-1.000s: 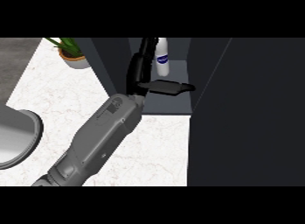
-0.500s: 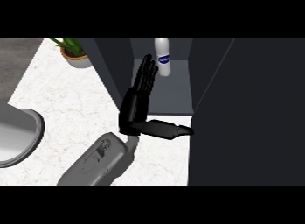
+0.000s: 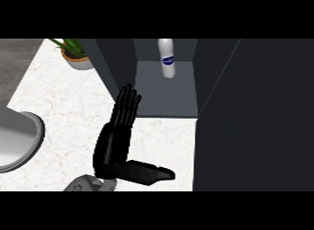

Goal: Pick up the bottled water, place it into the cabinet and close the cabinet

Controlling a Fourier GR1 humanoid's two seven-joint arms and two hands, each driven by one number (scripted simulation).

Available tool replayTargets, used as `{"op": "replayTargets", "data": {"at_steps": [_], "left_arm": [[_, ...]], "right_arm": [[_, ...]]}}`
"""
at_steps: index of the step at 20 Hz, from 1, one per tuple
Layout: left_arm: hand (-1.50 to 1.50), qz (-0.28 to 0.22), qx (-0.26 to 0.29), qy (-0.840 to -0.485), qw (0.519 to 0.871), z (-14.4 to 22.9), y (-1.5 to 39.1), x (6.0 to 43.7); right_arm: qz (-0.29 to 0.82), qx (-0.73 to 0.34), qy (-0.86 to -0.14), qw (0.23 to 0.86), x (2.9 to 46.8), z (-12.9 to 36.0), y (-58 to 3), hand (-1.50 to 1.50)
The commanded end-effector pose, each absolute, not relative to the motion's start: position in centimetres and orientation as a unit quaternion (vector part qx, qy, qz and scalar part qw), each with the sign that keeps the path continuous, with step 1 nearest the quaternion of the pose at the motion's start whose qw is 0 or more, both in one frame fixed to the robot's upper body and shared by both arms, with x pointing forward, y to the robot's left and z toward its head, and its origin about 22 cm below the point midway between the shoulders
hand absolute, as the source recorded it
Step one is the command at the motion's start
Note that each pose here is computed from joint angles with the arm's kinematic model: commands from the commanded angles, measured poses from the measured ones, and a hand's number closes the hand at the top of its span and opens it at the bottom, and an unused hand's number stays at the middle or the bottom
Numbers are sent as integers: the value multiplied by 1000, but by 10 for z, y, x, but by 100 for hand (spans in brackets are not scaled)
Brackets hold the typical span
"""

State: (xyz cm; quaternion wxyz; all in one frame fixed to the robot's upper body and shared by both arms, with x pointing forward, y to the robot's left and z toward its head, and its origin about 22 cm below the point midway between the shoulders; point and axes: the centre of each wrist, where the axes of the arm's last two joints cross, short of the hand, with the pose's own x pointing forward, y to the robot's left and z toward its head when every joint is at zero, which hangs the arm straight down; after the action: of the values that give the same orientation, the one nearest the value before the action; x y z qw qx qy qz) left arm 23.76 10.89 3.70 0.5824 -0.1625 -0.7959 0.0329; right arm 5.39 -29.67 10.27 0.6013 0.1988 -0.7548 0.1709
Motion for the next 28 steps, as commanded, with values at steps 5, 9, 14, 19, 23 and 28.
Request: {"op": "replayTargets", "data": {"at_steps": [5, 9, 14, 19, 23, 28], "left_arm": [[-150, 48, -153, -802, 576, 40, 156, 196], [-150, 43, -140, -802, 579, 37, 170, 193], [-150, 59, -138, -803, 577, 42, 185, 169], [-150, 71, -125, -809, 570, 49, 192, 166], [-150, 73, -115, -805, 577, 43, 206, 158], [-150, 73, -120, -812, 567, 54, 221, 155]], "right_arm": [[252, 225, -739, 583, 51, 140, -255, 150], [271, 254, -727, 578, 48, 154, -241, 150], [272, 270, -730, 566, 48, 153, -227, 150], [269, 278, -731, 561, 57, 153, -202, 150], [301, 284, -735, 537, 62, 154, -186, 150], [334, 278, -738, 516, 69, 160, -157, 150]]}}
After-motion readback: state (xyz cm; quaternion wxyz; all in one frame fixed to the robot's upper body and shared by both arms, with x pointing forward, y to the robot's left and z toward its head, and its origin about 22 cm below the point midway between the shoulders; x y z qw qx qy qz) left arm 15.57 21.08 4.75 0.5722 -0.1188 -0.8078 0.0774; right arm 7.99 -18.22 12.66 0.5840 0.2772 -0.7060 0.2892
